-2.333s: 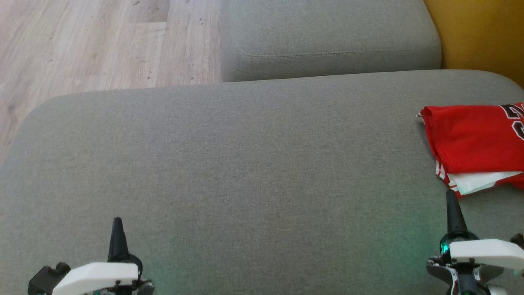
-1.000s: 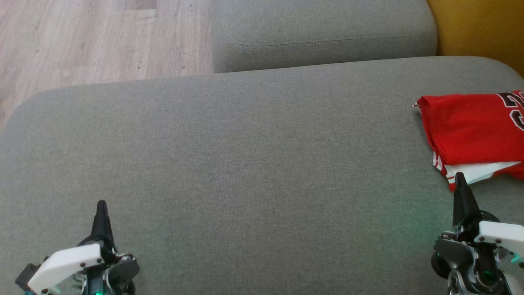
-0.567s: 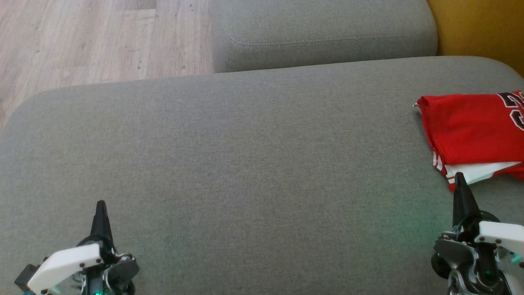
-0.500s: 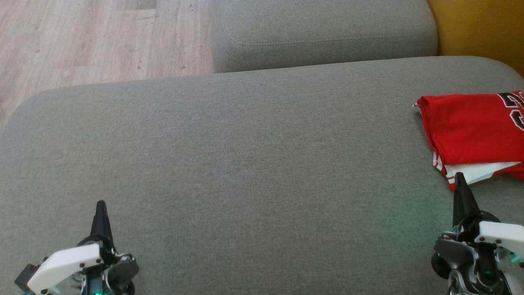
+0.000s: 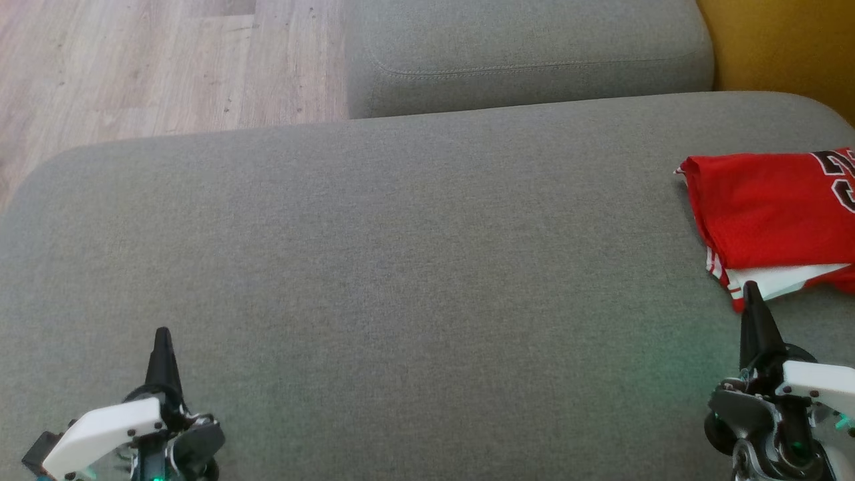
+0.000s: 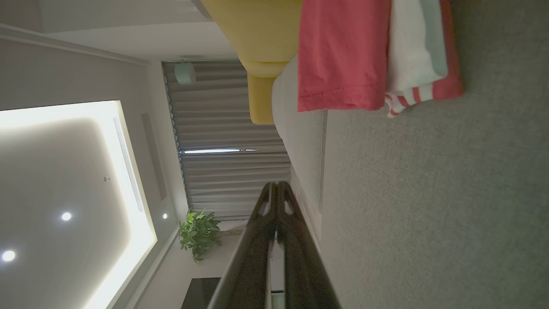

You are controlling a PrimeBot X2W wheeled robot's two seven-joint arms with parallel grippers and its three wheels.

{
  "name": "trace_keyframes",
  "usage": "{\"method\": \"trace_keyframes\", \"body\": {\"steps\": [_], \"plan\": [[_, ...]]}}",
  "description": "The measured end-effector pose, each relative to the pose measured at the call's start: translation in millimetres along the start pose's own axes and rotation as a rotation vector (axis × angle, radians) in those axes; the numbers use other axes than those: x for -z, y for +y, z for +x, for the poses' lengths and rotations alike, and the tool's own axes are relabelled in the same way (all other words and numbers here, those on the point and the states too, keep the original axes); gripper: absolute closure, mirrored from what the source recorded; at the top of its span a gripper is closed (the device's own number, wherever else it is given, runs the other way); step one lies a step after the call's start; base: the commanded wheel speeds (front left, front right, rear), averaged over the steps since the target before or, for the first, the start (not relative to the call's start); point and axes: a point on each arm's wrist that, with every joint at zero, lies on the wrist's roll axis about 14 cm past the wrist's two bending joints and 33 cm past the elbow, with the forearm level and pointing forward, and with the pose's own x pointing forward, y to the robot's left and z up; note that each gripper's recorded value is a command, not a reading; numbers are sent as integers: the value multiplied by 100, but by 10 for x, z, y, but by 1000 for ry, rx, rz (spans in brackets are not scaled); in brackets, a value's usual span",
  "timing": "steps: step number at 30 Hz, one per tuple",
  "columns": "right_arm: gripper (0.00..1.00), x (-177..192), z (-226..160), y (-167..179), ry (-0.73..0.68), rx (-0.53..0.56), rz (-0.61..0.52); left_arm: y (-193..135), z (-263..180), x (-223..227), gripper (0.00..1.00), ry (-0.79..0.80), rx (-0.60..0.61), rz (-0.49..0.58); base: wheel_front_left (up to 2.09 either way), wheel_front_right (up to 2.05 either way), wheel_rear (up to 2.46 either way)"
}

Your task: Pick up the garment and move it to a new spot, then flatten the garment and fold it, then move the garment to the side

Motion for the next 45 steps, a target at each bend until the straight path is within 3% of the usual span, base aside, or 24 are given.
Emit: {"method": "trace_keyframes", "body": {"steps": [45], "plan": [[100,-18,-2,0,-1,0,1,1,-1,-1,100,0,1,-5,0,0,0]]}}
